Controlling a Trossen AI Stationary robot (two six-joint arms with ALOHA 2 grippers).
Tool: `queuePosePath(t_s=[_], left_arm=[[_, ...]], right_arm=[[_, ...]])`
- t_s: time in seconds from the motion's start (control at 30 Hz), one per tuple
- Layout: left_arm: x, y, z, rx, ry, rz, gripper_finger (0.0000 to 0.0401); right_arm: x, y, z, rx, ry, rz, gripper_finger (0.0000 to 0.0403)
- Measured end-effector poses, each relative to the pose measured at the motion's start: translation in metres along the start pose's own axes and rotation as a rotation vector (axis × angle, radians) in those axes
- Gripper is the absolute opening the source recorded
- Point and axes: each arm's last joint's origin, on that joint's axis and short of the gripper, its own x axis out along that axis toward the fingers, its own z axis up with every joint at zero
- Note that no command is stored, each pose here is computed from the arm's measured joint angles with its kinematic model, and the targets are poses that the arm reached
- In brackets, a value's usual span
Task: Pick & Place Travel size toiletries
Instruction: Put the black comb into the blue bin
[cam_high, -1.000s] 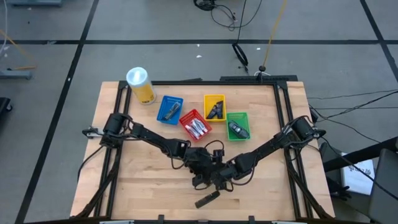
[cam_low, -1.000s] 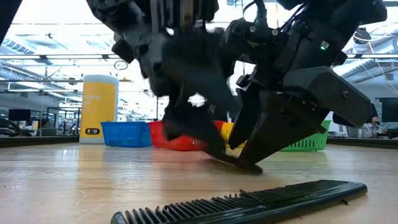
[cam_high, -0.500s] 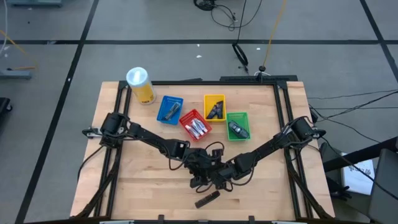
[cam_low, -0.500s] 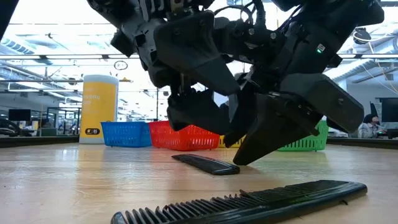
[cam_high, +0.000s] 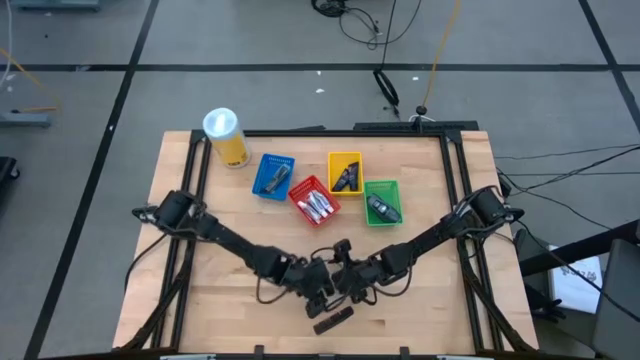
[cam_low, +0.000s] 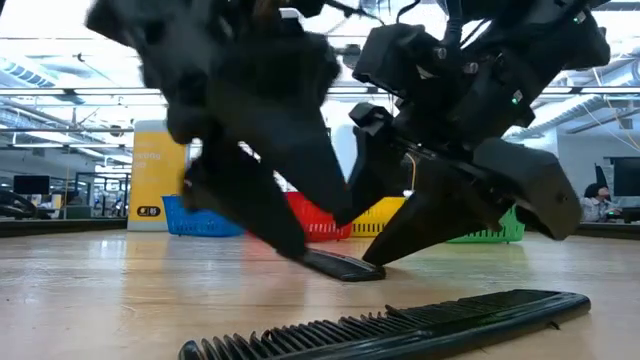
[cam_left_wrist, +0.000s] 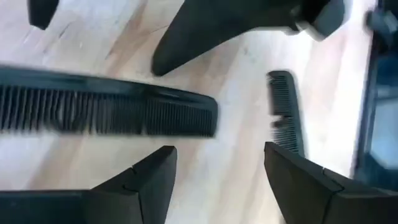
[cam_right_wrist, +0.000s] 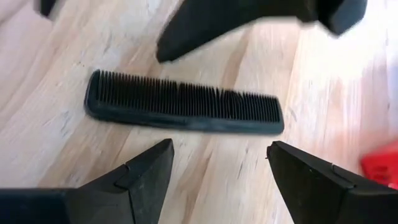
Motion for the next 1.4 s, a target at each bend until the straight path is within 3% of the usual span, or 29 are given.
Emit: queuePosePath(t_s=[0.2, 0.33, 0.5, 0.8, 1.03, 1.17, 1.4], left_arm=[[-0.009, 0.001, -0.022, -0.139, -0.134, 0.257, 0.0243], [-0.006, 0.012, -0.021, -0.203, -0.188, 0.335, 0.0243], [0.007, 0.025, -0.006, -0.27, -0.243, 0.289, 0.0243], [0.019, 0.03, 0.01, -0.145, -0.277, 0.205, 0.0243], [0.022, 0.023, 0.022, 0.036, -0.258, 0.012, 0.0243], [0.021, 0.023, 0.029, 0.026, -0.211, -0.094, 0.0244], [0.02, 0.027, 0.035, 0.036, -0.168, -0.141, 0.0244]], right_arm=[[0.0, 0.0, 0.003, -0.07, -0.034, -0.006, 0.0262], [0.0, 0.0, 0.003, -0.064, -0.032, -0.004, 0.0262], [0.0, 0.0, 0.003, -0.055, -0.026, -0.006, 0.0263], [0.0, 0.001, 0.001, -0.053, -0.006, -0.023, 0.0263], [-0.001, 0.001, 0.001, -0.028, -0.008, -0.003, 0.0263], [-0.001, 0.001, 0.001, -0.002, -0.006, -0.008, 0.0263], [-0.001, 0.0, 0.0, 0.045, -0.001, -0.021, 0.0251]])
